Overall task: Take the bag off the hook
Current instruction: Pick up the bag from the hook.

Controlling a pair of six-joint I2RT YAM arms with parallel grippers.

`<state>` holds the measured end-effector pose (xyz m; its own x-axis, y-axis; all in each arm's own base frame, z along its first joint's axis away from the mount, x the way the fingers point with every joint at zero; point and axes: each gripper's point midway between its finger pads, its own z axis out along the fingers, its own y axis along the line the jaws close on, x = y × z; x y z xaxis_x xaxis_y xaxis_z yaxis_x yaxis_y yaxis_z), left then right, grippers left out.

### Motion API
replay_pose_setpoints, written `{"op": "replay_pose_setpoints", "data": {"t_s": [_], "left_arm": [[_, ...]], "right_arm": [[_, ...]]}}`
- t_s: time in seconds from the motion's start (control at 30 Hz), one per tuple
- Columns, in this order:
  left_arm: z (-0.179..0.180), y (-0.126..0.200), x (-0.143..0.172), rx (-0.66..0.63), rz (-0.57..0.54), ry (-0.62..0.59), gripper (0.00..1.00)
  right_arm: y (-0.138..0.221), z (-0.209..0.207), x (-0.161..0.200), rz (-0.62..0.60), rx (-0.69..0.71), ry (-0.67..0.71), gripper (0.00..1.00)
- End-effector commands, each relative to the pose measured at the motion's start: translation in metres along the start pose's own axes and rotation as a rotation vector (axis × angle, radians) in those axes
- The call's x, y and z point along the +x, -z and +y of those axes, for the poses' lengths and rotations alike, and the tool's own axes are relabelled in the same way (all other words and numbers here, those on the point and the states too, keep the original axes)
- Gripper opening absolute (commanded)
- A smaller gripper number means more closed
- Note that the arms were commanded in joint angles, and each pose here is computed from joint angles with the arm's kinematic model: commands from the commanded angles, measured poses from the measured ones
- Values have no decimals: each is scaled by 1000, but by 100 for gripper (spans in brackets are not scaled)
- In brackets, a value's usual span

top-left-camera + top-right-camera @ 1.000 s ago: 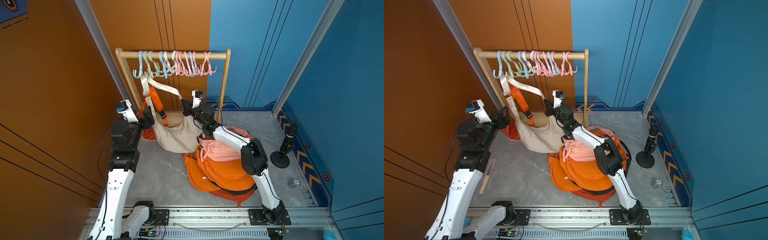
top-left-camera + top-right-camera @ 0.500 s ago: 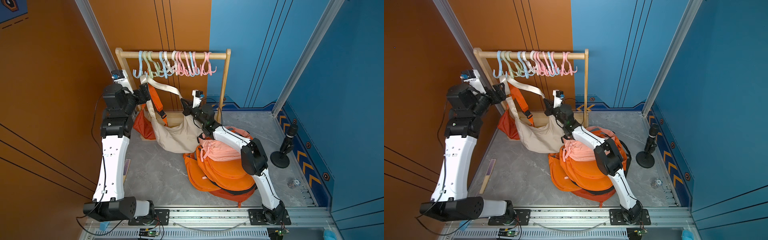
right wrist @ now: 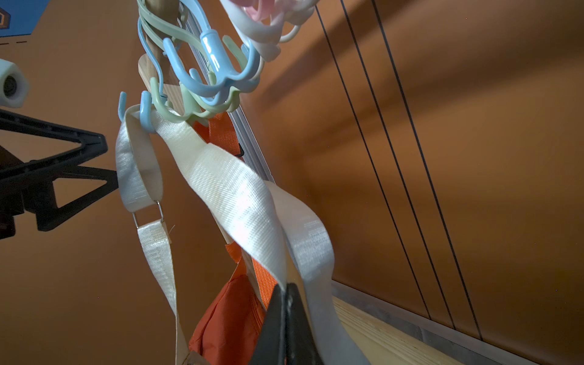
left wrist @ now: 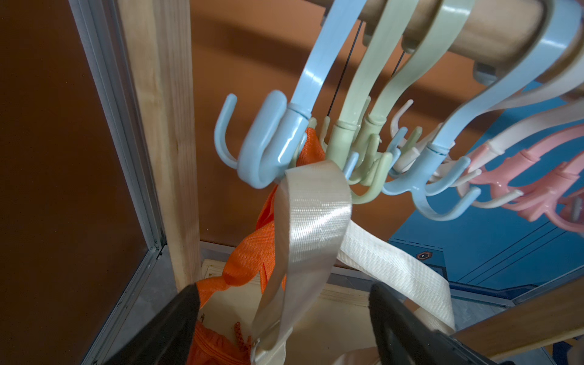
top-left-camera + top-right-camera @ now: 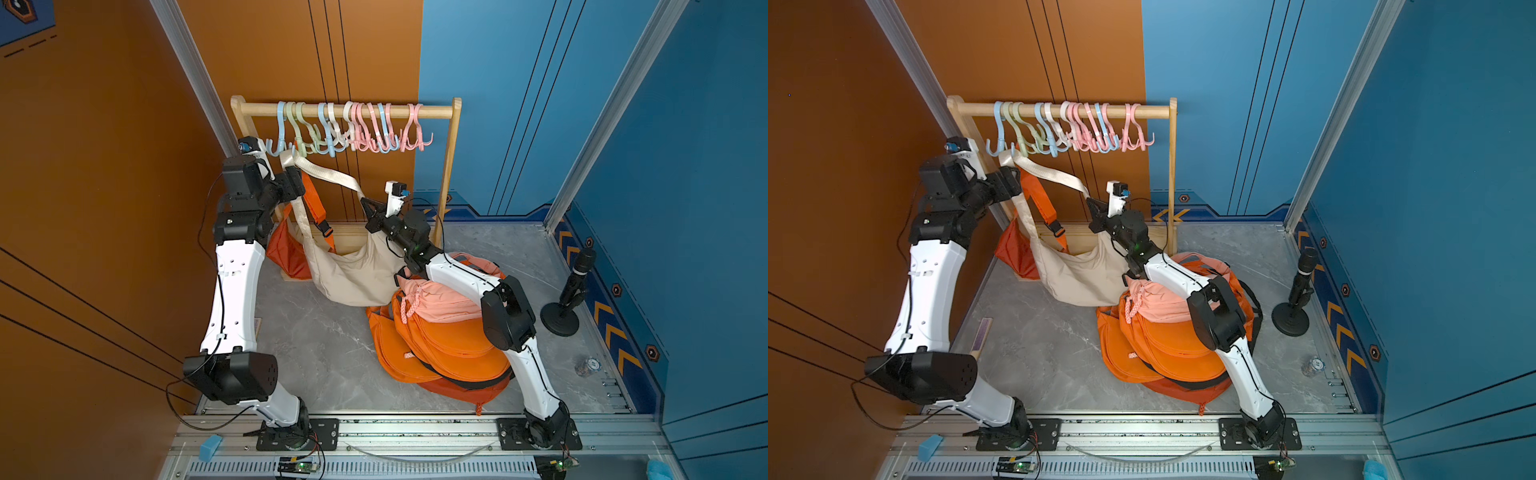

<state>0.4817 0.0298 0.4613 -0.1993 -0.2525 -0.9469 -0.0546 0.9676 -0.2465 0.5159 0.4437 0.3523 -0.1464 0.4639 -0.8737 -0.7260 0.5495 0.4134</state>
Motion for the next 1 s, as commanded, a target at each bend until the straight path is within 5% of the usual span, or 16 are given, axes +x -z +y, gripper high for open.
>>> {"op": "replay_pose_setpoints", "data": {"t_s": [0.0, 0.13, 0.3, 0.4, 0.97], "left_arm": [[-5, -3, -8, 31, -6, 12, 83], [-7, -10, -9, 45, -5, 19, 63], [-9, -7, -20, 52, -33, 18, 18], [-9, -4, -29, 55, -58, 15, 0], [-18, 7, -106, 143, -267, 20, 0]], "right_arm": [[0, 2, -4, -23, -29, -10, 0], [-1, 3, -6, -21, -34, -8, 0], [-1, 5, -7, -19, -37, -10, 0], [-2, 7, -8, -22, -42, -17, 0], [-3, 71, 13, 43, -142, -54, 0]]}}
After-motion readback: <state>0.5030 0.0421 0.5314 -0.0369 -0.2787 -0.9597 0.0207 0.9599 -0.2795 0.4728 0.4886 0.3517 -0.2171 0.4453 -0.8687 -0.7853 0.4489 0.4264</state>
